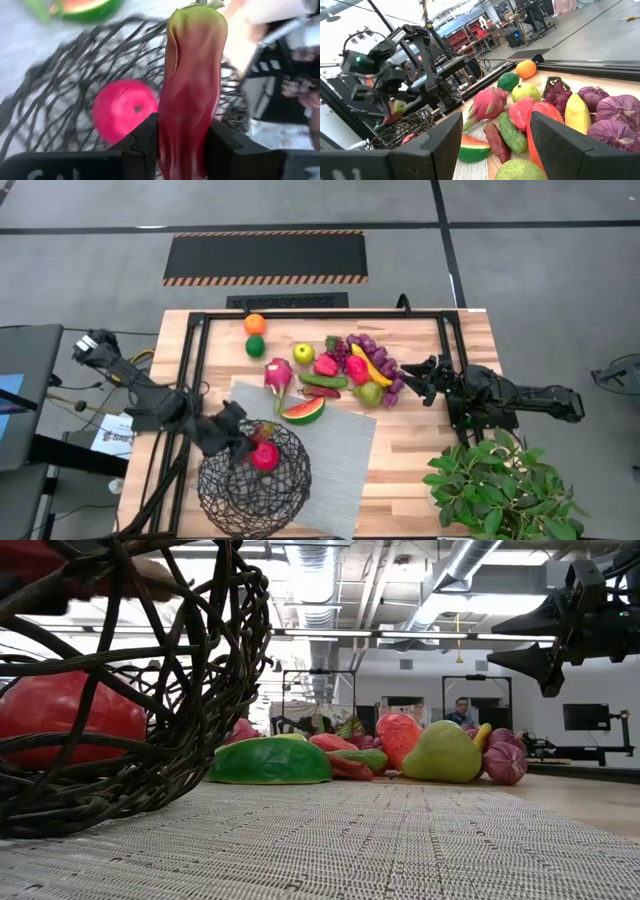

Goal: Build produce basket
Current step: Put the top red chili pepper into the mesh basket

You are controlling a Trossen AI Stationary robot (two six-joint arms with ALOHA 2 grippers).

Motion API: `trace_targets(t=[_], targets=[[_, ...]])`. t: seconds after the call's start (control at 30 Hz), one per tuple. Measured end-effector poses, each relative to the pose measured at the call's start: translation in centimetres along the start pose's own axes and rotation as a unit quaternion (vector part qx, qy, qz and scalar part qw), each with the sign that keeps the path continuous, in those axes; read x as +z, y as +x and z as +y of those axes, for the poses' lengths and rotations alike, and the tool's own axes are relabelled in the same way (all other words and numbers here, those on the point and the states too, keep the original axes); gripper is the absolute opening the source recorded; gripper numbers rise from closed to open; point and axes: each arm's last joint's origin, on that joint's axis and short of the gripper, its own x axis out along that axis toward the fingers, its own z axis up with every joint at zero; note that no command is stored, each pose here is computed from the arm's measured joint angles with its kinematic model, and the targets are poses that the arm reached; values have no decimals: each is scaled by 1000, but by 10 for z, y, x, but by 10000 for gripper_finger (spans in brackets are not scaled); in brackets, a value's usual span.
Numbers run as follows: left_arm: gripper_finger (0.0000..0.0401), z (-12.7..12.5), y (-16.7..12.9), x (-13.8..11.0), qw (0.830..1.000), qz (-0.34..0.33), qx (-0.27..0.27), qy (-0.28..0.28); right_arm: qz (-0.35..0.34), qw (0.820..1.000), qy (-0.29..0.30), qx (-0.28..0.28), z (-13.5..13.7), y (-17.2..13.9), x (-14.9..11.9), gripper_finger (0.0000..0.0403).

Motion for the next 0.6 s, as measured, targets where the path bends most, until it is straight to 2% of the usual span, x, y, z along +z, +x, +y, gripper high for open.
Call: trace_targets(t=[0.27,0.6], targets=[[99,-2,20,-27,996,42,40,-71,0,1000,0,0,0,0,0,255],[99,4,18,-42,988,43,76,-124,0,1000,-1,0,0,0,0,255]])
